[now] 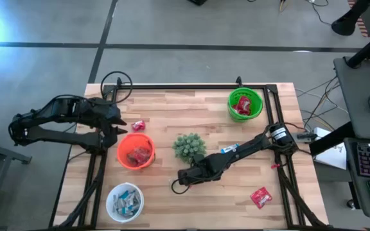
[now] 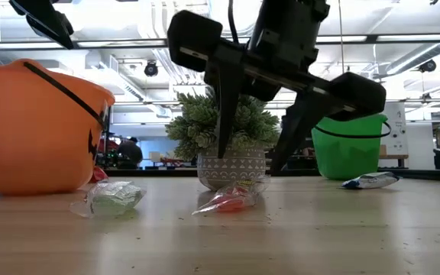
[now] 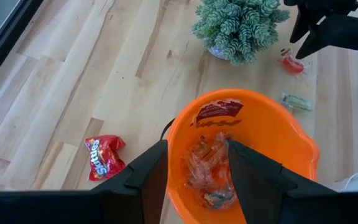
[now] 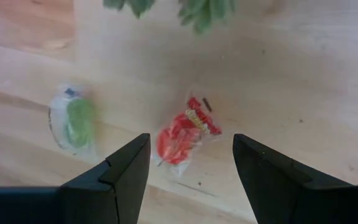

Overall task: Sort candy
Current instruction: Put the red gummy into the orange bucket, then put the red candy into the green bucket

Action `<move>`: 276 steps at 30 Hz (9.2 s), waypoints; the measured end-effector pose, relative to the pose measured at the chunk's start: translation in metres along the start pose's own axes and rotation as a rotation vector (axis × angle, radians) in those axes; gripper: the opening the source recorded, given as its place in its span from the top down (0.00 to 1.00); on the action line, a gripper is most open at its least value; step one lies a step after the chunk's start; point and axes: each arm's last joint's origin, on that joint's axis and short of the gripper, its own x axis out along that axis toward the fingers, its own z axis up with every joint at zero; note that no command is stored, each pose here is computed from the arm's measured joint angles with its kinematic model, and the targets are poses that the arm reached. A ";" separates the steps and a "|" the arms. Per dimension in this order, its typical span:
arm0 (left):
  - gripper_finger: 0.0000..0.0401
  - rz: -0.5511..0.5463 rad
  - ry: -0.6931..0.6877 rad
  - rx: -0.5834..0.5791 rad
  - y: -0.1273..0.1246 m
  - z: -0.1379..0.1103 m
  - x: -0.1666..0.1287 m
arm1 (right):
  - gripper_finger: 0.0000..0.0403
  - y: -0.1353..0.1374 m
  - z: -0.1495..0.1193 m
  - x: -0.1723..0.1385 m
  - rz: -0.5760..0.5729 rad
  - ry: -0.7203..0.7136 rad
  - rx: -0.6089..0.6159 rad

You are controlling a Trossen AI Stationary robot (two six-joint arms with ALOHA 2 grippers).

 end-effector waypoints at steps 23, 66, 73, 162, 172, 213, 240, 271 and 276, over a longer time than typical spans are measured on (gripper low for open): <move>0.63 0.000 0.002 0.000 0.000 0.000 0.000 | 0.48 -0.015 0.007 0.025 0.039 -0.020 -0.002; 0.62 -0.333 -0.120 -0.064 -0.012 0.017 -0.003 | 0.98 0.092 0.009 -0.112 0.502 -0.346 -0.485; 0.55 -0.436 -0.261 -0.095 -0.016 0.032 -0.008 | 0.98 0.107 0.049 -0.148 0.511 -0.575 -0.534; 1.00 -0.294 -0.106 0.136 -0.017 0.052 -0.007 | 0.73 0.134 0.117 -0.152 0.672 -0.715 -0.611; 1.00 -0.280 -0.003 0.122 -0.012 0.021 -0.026 | 0.68 0.149 0.119 -0.122 0.814 -0.648 -0.597; 0.56 0.608 -0.200 -0.535 0.014 0.021 -0.023 | 0.68 0.064 0.211 -0.172 0.157 -0.460 -0.978; 0.57 0.595 0.062 -1.024 0.064 0.063 0.057 | 0.68 0.029 0.279 -0.141 -0.060 -0.408 -1.148; 0.57 0.357 0.466 -0.917 0.104 0.019 0.142 | 0.68 0.010 0.294 -0.115 -0.058 -0.310 -1.181; 0.57 0.314 0.444 -0.916 0.105 0.007 0.153 | 0.68 0.009 0.293 -0.113 -0.063 -0.301 -1.181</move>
